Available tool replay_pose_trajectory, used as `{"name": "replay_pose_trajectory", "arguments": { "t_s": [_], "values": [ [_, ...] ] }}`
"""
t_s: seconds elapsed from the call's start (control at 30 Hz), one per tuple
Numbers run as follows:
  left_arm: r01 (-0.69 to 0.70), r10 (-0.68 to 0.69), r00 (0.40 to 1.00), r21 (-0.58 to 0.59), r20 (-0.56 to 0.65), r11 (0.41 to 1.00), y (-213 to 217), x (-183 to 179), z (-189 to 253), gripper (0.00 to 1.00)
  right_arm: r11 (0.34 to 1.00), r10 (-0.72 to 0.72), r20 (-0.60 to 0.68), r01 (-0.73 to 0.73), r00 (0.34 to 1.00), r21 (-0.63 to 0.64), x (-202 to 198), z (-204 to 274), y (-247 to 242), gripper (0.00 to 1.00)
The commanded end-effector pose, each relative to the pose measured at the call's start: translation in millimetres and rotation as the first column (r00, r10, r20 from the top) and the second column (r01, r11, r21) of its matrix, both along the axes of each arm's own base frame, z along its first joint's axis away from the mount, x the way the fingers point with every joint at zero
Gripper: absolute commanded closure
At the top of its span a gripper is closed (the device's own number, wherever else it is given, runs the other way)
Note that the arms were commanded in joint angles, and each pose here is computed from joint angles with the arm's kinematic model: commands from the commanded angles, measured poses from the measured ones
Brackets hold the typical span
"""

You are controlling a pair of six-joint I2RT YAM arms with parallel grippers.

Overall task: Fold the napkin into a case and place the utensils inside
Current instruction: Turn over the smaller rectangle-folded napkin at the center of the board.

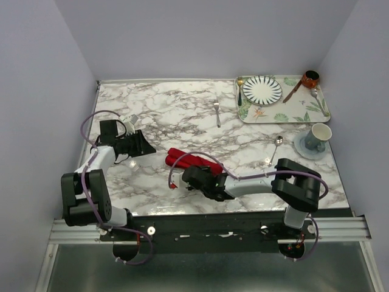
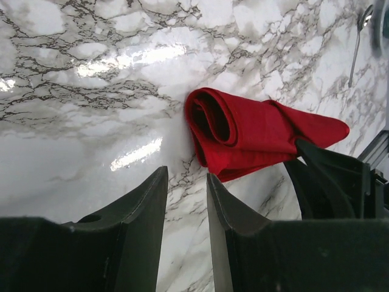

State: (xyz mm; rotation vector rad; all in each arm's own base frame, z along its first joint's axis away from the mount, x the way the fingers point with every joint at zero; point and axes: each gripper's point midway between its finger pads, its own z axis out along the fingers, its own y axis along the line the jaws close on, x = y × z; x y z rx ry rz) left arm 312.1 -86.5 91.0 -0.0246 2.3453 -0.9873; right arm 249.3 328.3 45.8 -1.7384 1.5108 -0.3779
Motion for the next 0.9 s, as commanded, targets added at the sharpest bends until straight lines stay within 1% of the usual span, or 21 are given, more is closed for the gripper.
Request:
{"name": "replay_pose_trajectory", "arguments": {
  "t_s": [0.0,0.07,0.1,0.17,0.2,0.27,0.3,0.37,0.4,0.43,0.47,0.5,0.53,0.57,0.6,0.63,0.67,0.7,0.77,0.8,0.87],
  "values": [
    [0.056,-0.063,0.996,0.095,0.063,0.994,9,-14,5,0.58,0.998,-0.052,0.031,0.051,0.998,0.033,-19,7,2,0.56],
    [0.060,-0.070,0.993,0.104,0.093,0.993,10,-14,8,0.58,0.998,-0.061,-0.002,0.061,0.998,0.031,-29,5,0,0.55],
    [0.064,-0.076,0.992,0.109,0.102,0.992,10,-15,11,0.58,0.998,-0.057,-0.019,0.058,0.998,0.013,-36,3,-1,0.52],
    [0.092,-0.111,0.984,0.135,0.136,0.987,11,-12,16,0.59,0.997,-0.063,-0.063,0.066,0.996,0.047,-46,6,3,0.45],
    [0.112,-0.129,0.984,0.138,0.122,0.984,10,-16,16,0.58,0.998,-0.058,-0.087,0.061,0.995,0.032,-53,6,2,0.43],
    [0.157,-0.187,0.968,0.177,0.167,0.972,11,-13,25,0.58,0.996,-0.040,-0.132,0.050,0.990,0.072,-64,13,7,0.42],
    [0.182,-0.211,0.965,0.184,0.156,0.966,11,-18,25,0.58,0.996,-0.036,-0.156,0.047,0.987,0.069,-68,14,7,0.41],
    [0.238,-0.286,0.938,0.233,0.197,0.943,11,-17,32,0.58,0.992,-0.025,-0.218,0.050,0.976,0.114,-77,19,13,0.34],
    [0.266,-0.308,0.936,0.234,0.169,0.935,9,-24,30,0.59,0.990,-0.014,-0.240,0.047,0.971,0.130,-81,30,13,0.32],
    [0.282,-0.330,0.927,0.251,0.176,0.926,9,-23,35,0.58,0.987,-0.003,-0.264,0.046,0.964,0.156,-85,37,16,0.32],
    [0.308,-0.359,0.917,0.263,0.174,0.914,7,-25,35,0.58,0.980,0.019,-0.318,0.045,0.948,0.194,-94,42,20,0.28],
    [0.339,-0.386,0.910,0.265,0.150,0.902,6,-31,33,0.59,0.969,0.028,-0.337,0.057,0.941,0.240,-92,60,17,0.27],
    [0.354,-0.402,0.903,0.270,0.150,0.896,4,-31,34,0.59,0.959,0.040,-0.357,0.064,0.933,0.275,-91,73,20,0.27],
    [0.363,-0.413,0.898,0.276,0.152,0.890,2,-29,37,0.59,0.946,0.063,-0.412,0.077,0.909,0.314,-95,82,22,0.27],
    [0.384,-0.432,0.891,0.277,0.140,0.881,-3,-32,36,0.60,0.937,0.035,-0.457,0.129,0.889,0.324,-83,89,11,0.27],
    [0.396,-0.450,0.880,0.292,0.149,0.870,-5,-31,38,0.60,0.913,0.060,-0.482,0.148,0.874,0.381,-79,111,12,0.27],
    [0.405,-0.462,0.874,0.303,0.147,0.863,-8,-30,37,0.60,0.898,0.085,-0.544,0.172,0.835,0.405,-82,116,11,0.28],
    [0.425,-0.484,0.863,0.312,0.144,0.850,-14,-31,36,0.61,0.891,0.038,-0.574,0.232,0.818,0.390,-67,117,-4,0.35],
    [0.431,-0.492,0.860,0.321,0.135,0.843,-18,-30,35,0.61,0.887,-0.007,-0.607,0.285,0.795,0.363,-57,111,-18,0.41],
    [0.429,-0.490,0.861,0.323,0.134,0.844,-19,-27,33,0.62,0.881,-0.047,-0.618,0.325,0.785,0.345,-46,104,-29,0.46],
    [0.448,-0.506,0.853,0.321,0.125,0.834,-28,-27,31,0.62,0.879,-0.088,-0.660,0.370,0.746,0.301,-43,85,-41,0.49]
  ]
}}
